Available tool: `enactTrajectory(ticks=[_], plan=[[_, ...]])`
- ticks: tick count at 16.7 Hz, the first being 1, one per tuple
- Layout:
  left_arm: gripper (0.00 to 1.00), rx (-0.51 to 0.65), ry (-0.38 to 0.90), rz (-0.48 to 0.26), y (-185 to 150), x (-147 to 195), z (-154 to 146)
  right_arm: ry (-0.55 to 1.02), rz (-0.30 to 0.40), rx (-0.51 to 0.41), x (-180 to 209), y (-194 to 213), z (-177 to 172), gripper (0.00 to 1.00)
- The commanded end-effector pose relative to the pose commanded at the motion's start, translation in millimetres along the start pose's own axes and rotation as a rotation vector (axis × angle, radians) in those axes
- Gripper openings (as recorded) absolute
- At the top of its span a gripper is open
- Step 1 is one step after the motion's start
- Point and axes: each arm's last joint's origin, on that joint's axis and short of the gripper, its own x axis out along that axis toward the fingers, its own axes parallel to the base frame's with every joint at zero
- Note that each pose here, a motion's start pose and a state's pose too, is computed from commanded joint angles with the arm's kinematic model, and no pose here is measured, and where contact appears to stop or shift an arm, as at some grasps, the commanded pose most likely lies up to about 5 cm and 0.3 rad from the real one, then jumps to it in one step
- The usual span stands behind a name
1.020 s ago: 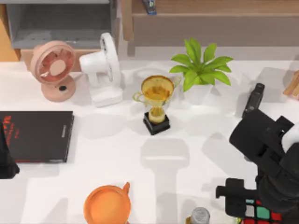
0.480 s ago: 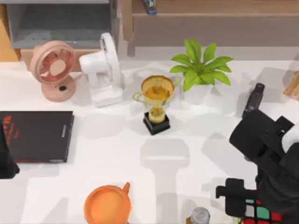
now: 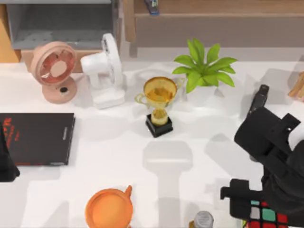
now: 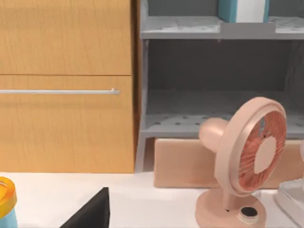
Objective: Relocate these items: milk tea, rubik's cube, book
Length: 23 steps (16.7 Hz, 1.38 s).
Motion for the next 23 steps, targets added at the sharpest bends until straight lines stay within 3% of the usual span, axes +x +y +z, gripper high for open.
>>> enactTrajectory(ticks=[9, 12, 16, 20, 23], plan=[[1.0, 0.0, 0.0, 0.0, 0, 0, 0, -0.001, -0.001, -0.001, -18, 0, 0, 0.0], [1.0, 0.0, 0.0, 0.0, 0, 0, 0, -0.095, 0.014, -0.055, -24, 14, 16, 0.0], [1.0, 0.0, 0.0, 0.0, 0, 0, 0, -0.424, 0.114, -0.174, -57, 52, 63, 0.0], [1.0, 0.0, 0.0, 0.0, 0, 0, 0, -0.91, 0.246, -0.245, -122, 89, 113, 0.0], [1.0, 0.0, 0.0, 0.0, 0, 0, 0, -1.253, 0.242, -0.239, -174, 101, 141, 0.0]])
